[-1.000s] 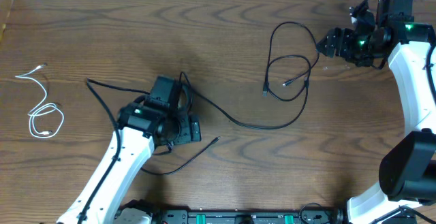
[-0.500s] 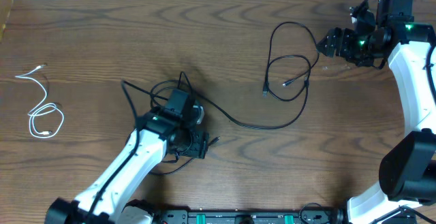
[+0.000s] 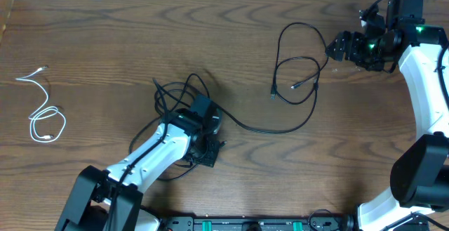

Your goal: Untangle cables

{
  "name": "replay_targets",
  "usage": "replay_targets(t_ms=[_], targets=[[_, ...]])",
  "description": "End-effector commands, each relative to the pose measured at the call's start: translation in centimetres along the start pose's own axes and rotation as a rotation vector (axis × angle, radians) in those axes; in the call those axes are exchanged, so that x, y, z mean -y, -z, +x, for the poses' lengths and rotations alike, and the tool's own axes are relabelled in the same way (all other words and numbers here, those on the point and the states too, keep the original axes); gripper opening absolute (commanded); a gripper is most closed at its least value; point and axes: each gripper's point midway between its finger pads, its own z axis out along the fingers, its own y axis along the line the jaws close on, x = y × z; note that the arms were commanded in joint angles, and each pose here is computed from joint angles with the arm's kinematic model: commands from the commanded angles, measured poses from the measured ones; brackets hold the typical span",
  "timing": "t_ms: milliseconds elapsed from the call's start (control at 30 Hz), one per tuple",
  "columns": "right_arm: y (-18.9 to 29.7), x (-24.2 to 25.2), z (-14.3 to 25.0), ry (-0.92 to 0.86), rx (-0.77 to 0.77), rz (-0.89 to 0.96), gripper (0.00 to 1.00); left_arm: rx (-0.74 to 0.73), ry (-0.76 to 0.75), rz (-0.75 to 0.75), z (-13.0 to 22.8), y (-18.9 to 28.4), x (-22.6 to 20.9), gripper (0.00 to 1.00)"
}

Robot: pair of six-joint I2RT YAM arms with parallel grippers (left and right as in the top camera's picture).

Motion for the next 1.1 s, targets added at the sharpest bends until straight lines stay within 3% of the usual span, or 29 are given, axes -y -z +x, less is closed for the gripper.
replay_targets(t_ms=[0, 167, 233, 367, 500, 667, 833, 1067], targets=[[-0.1, -0.1, 0.3, 0.019, -0.006, 0.003, 0.86, -0.001, 0.020, -0.064, 0.0, -0.6, -1.0, 0.45], [-0.1, 0.0, 0.3, 0.018, -0.006, 0.006, 0.86, -0.017, 0.043, -0.085, -0.2, -1.6, -1.5, 0.43], [-0.1, 0.0, 0.3, 0.018, -0.006, 0.006, 0.86, -0.032, 0.049, -0.085, -0.1, -2.0, -1.5, 0.37], [-0.1, 0.0, 0.3, 0.019, -0.006, 0.007, 0.87, -0.030, 0.063, -0.082, -0.2, -2.2, -1.5, 0.08], [-0.1, 0.2, 0.2, 0.018, -0.003, 0.023, 0.87, 0.010, 0.057, -0.069, -1.8, -1.1, -0.8, 0.08], [-0.1, 0.3, 0.2, 0.018, -0.004, 0.024, 0.88, 0.123, 0.033, 0.014, -5.3, 4.3, 1.9, 0.08], [-0.1, 0.3, 0.2, 0.018, -0.003, 0.024, 0.88, 0.340, -0.027, 0.147, -8.9, 11.5, 5.5, 0.08], [-0.1, 0.3, 0.2, 0.018, -0.003, 0.024, 0.89, 0.656, -0.093, 0.197, -12.3, 18.5, 7.1, 0.08]])
